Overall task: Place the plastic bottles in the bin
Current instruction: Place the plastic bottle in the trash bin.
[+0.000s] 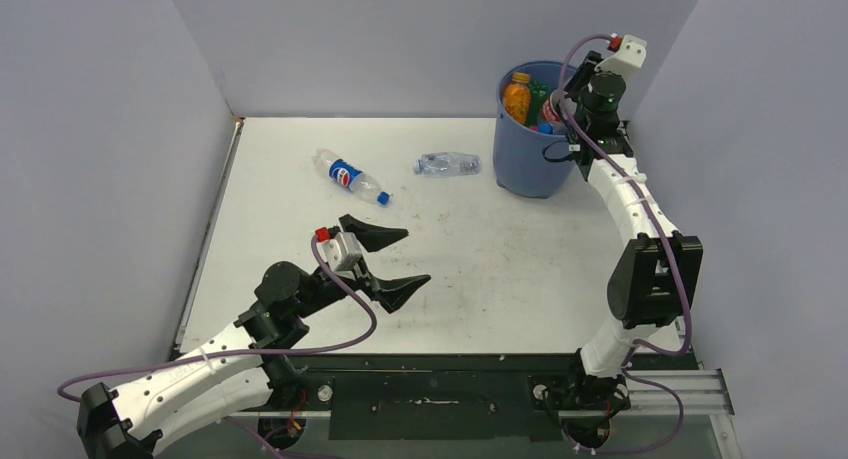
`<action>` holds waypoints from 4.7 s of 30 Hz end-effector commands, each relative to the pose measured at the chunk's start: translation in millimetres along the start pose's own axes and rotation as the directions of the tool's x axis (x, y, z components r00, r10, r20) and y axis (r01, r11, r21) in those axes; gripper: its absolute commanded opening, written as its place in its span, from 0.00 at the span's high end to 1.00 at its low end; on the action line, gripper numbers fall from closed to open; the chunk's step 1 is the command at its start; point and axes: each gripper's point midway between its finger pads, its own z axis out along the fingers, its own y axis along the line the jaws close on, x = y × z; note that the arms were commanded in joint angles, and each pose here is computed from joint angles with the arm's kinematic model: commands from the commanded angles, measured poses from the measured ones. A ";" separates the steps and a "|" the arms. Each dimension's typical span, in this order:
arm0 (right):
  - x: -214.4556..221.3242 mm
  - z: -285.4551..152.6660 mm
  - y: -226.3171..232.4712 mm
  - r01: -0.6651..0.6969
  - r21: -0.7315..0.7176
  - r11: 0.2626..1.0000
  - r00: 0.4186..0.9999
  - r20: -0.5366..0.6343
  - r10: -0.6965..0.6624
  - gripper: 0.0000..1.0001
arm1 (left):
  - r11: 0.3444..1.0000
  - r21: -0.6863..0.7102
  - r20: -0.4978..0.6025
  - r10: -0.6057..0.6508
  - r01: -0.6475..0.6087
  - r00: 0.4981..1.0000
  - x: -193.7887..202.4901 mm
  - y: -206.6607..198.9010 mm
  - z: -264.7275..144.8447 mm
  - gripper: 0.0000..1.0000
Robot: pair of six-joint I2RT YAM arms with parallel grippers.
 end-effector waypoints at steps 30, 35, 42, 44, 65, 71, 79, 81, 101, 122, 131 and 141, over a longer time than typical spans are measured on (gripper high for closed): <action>15.4 26.8 0.3 -0.115 -0.054 0.992 0.990 0.072 0.118 0.95 | 0.997 0.076 0.071 -0.016 0.011 0.997 -14.7 -14.7 4.8 0.04; 38.2 30.9 2.0 -0.076 -0.065 0.995 0.997 0.005 0.076 0.95 | 0.997 0.081 0.059 -0.018 0.013 0.998 -11.5 -14.9 6.4 0.04; 12.0 20.4 -1.6 -0.063 -0.042 0.997 0.997 0.041 0.065 0.95 | 0.996 0.086 0.062 -0.019 0.014 0.998 -13.0 -16.2 6.1 0.04; 4.7 16.9 0.5 -0.037 -0.047 0.998 0.999 0.038 0.039 0.91 | 0.996 0.086 0.064 -0.018 0.013 0.998 -13.9 -16.1 6.1 0.04; -47.9 -10.6 -10.1 -0.086 -0.019 0.996 0.990 0.109 0.088 0.95 | 0.996 0.085 0.071 -0.008 0.002 0.997 -17.8 -17.3 3.5 0.04; -83.0 -25.5 -29.1 -0.026 0.096 0.995 0.978 0.207 0.005 0.95 | 0.996 0.089 0.065 -0.009 0.003 0.998 -16.2 -17.9 4.5 0.04; -28.4 -18.5 -40.0 0.026 0.121 0.992 0.996 0.084 -0.036 0.95 | 0.996 0.089 0.064 -0.012 0.007 0.998 -15.6 -17.7 4.9 0.04; -8.0 -14.4 -40.5 0.041 0.117 0.992 0.999 0.028 -0.045 0.95 | 0.996 0.086 0.066 -0.010 0.005 0.998 -16.4 -17.2 4.7 0.04; 58.8 -11.7 -33.0 0.019 0.039 0.999 0.985 -0.171 -0.012 0.44 | 0.996 0.091 0.062 -0.012 0.006 0.998 -15.5 -18.0 4.9 0.04; -19.5 -37.2 -39.8 -0.236 0.020 0.971 0.971 -0.035 0.237 0.29 | 0.994 0.106 0.068 -0.018 0.011 0.998 -17.5 -21.4 4.7 0.04; -1.4 -43.9 -23.4 -0.282 -0.051 0.958 0.956 -0.104 0.276 0.63 | 0.993 0.115 0.069 -0.020 0.012 0.997 -18.4 -23.1 4.4 0.04; 26.5 -51.7 -2.0 -0.356 -0.142 0.924 0.925 -0.196 0.326 0.69 | 0.993 0.115 0.059 -0.023 0.016 0.998 -15.2 -22.7 5.8 0.04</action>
